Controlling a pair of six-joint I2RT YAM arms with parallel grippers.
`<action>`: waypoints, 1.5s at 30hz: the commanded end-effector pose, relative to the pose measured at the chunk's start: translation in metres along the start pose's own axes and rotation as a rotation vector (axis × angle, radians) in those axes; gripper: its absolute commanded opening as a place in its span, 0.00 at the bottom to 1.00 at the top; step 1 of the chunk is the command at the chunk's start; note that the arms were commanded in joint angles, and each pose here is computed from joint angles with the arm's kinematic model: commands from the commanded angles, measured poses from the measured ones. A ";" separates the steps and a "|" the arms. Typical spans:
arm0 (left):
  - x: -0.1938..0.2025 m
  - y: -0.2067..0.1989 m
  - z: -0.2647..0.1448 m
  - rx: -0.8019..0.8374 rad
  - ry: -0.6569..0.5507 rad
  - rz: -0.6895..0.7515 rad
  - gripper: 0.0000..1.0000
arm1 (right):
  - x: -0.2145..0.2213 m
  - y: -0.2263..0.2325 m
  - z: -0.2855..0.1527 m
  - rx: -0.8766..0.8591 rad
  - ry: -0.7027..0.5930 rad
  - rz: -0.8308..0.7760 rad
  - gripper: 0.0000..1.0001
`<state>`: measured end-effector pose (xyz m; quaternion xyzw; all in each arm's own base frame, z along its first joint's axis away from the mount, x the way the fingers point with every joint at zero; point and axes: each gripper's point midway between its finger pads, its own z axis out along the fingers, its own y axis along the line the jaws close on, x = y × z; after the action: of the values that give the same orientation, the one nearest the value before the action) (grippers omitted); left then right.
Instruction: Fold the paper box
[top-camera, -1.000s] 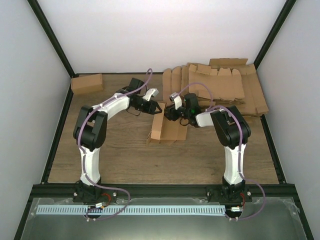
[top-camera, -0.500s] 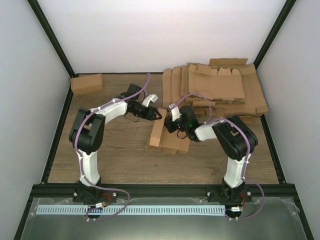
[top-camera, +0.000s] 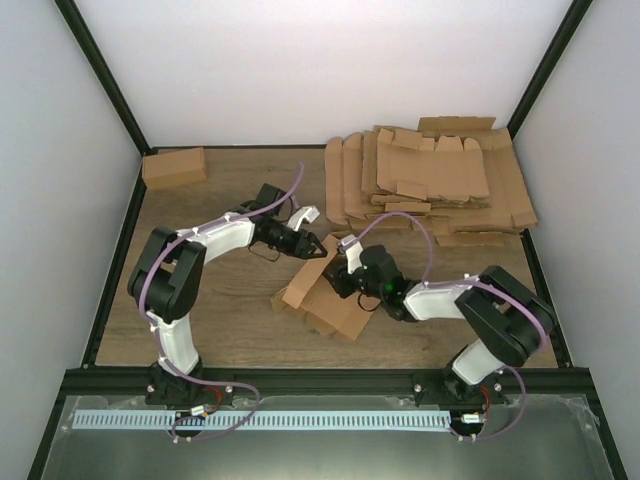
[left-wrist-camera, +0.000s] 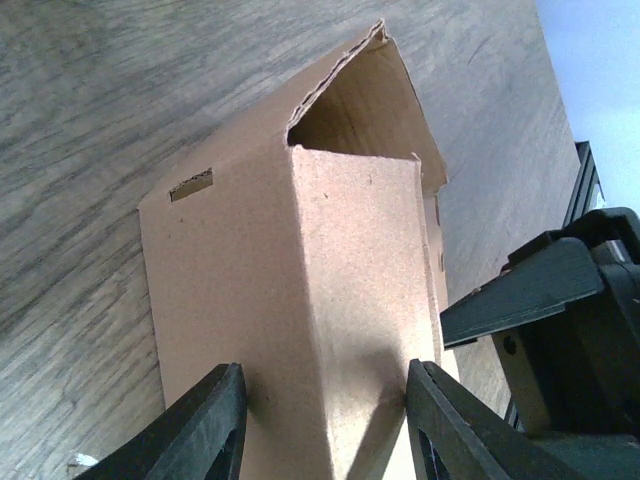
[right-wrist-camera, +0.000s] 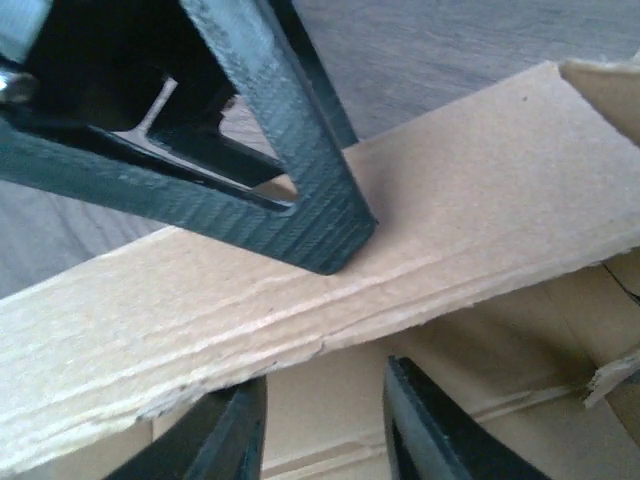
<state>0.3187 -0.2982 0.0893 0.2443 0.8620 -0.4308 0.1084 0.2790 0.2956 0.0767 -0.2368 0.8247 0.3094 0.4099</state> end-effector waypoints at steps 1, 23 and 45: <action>-0.001 -0.008 -0.004 -0.011 -0.009 0.042 0.46 | -0.012 0.023 -0.022 -0.093 -0.045 0.013 0.44; -0.019 -0.004 0.009 -0.079 0.018 0.076 0.45 | -0.078 -0.125 -0.063 -0.090 -0.086 0.410 0.46; -0.013 -0.015 0.021 -0.097 0.067 0.143 0.43 | -0.032 -0.094 -0.033 -0.279 0.066 0.390 0.24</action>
<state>0.3254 -0.3217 0.0937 0.2930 0.8714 -0.3729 0.1257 0.3538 0.2022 0.0717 -0.1024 0.8359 0.4765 0.2526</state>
